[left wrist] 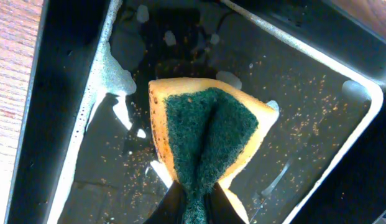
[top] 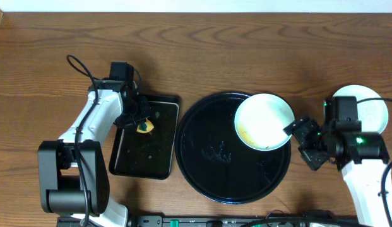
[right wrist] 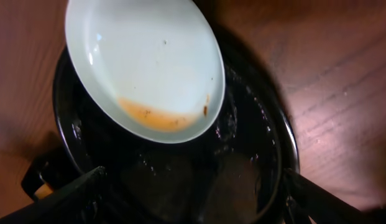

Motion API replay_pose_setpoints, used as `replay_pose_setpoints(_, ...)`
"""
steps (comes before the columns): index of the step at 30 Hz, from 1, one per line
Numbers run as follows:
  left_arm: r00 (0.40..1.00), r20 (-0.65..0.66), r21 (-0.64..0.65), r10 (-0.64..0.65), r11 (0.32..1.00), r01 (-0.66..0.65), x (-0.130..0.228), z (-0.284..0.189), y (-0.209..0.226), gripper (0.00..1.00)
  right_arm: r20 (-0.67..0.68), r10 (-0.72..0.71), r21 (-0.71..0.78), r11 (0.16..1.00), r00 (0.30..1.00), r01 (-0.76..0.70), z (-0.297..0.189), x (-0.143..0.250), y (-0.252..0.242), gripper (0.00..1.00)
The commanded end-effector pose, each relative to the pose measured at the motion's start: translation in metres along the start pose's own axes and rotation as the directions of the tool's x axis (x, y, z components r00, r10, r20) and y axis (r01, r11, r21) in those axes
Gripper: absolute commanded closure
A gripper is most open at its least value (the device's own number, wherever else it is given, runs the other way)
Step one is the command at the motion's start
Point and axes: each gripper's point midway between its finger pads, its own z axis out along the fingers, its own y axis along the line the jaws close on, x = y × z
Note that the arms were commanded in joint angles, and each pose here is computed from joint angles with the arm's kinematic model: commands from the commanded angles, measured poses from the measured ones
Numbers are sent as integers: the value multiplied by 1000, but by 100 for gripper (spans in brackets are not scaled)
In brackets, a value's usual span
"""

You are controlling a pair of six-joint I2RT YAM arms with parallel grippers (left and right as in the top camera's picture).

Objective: Clean dirty plates on tray and stack at the side

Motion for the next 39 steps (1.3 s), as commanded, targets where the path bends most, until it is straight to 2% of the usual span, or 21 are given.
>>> replay_pose_setpoints(1, 1000, -4, 0, 9, 1000, -9, 2, 0, 1, 93, -43, -26, -1, 1000, 999, 26, 21, 8, -13, 17)
replay_pose_setpoints(7, 1000, -15, 31, 24, 999, -24, 4, 0, -5, 92, -124, 27, -53, 998, 992, -34, 74, 23, -27, 20)
replay_pose_setpoints(14, 1000, -15, 31, 28, 999, -27, 4, 0, -5, 93, -96, 56, -53, 997, 994, -62, 95, 15, -30, 17)
replay_pose_setpoints(21, 999, -15, 31, 28, 999, -27, 5, 0, -4, 93, -86, 129, -38, 990, 988, -132, 125, 5, -33, 18)
replay_pose_setpoints(28, 999, -16, 31, 28, 999, -27, 5, 0, -4, 92, -53, 176, -12, 984, 983, -177, 144, -6, -36, 25)
replay_pose_setpoints(39, 999, -16, 31, 31, 999, -30, 5, 0, -4, 92, 56, 115, -37, 993, 992, -113, 149, -29, -30, 28)
